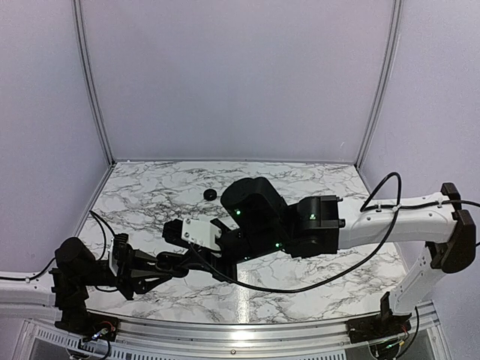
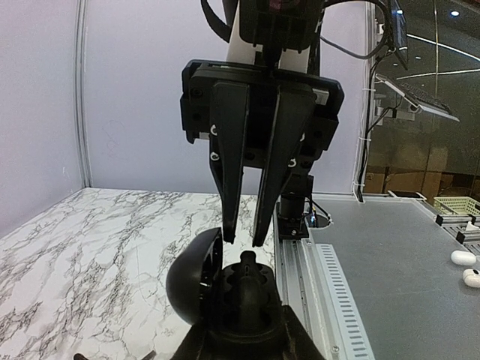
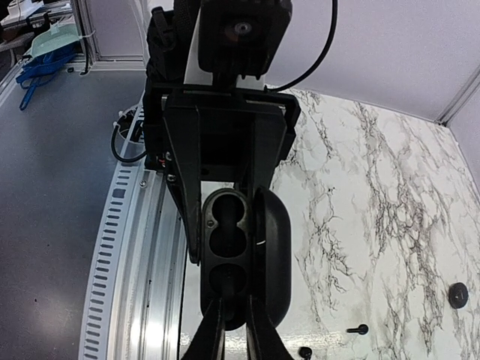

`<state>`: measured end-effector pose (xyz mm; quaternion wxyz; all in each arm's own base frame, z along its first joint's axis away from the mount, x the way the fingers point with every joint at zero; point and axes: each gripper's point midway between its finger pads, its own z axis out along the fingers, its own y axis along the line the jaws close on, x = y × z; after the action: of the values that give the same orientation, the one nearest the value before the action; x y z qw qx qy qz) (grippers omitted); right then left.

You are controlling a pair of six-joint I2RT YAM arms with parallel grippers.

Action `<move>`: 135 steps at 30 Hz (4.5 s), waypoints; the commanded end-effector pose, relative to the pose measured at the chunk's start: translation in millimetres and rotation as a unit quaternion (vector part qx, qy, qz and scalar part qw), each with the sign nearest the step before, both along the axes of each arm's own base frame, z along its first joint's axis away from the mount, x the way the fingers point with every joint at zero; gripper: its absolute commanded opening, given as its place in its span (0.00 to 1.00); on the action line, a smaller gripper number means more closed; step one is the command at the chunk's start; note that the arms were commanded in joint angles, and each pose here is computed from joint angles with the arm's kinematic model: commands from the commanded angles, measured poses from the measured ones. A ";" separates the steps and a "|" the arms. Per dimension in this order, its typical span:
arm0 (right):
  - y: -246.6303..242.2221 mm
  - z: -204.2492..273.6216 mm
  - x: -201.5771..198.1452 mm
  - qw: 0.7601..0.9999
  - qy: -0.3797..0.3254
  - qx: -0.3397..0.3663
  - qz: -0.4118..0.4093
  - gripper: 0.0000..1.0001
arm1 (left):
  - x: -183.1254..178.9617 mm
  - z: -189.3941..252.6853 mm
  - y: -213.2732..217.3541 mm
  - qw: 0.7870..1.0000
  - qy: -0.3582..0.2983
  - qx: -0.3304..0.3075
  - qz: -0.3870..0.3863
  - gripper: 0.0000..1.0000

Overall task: Insert the wireless bluetooth earbuds into the charging case
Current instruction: Close the charging case with the earbuds, then pass from the left arm to the right, then place the charging case with the earbuds at the center of the board.

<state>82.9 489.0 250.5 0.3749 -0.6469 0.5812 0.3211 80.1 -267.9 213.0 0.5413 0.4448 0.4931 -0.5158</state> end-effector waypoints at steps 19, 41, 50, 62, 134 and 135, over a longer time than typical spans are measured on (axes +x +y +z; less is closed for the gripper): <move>-12.7 51.6 8.4 0.997 0.021 0.069 0.012 0.45 | 4.3 9.8 0.4 1.000 -0.001 -0.019 0.011 0.00; 3.4 0.6 17.3 0.998 -0.065 0.006 -0.018 0.73 | 27.8 20.1 -0.5 0.996 0.057 -0.036 0.063 0.00; -4.6 5.3 54.2 0.977 -0.165 -0.004 -0.133 0.84 | 57.3 25.3 -10.6 0.980 0.164 -0.047 0.106 0.00; -2.6 -10.2 69.4 0.957 -0.232 -0.051 -0.165 0.76 | 73.2 23.1 -30.6 0.963 0.245 -0.041 0.106 0.00; -243.2 -178.7 292.7 0.851 0.153 -0.108 -0.491 0.27 | 349.9 -77.2 -31.7 0.839 0.261 0.326 0.350 0.99; -246.7 -182.4 294.6 0.848 0.155 -0.110 -0.495 0.27 | 356.5 -83.0 -32.5 0.835 0.264 0.333 0.349 0.99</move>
<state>369.1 248.6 77.0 0.3204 -0.2688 0.9005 0.1194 427.9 -300.5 156.2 0.4121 0.2166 0.8621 -0.1998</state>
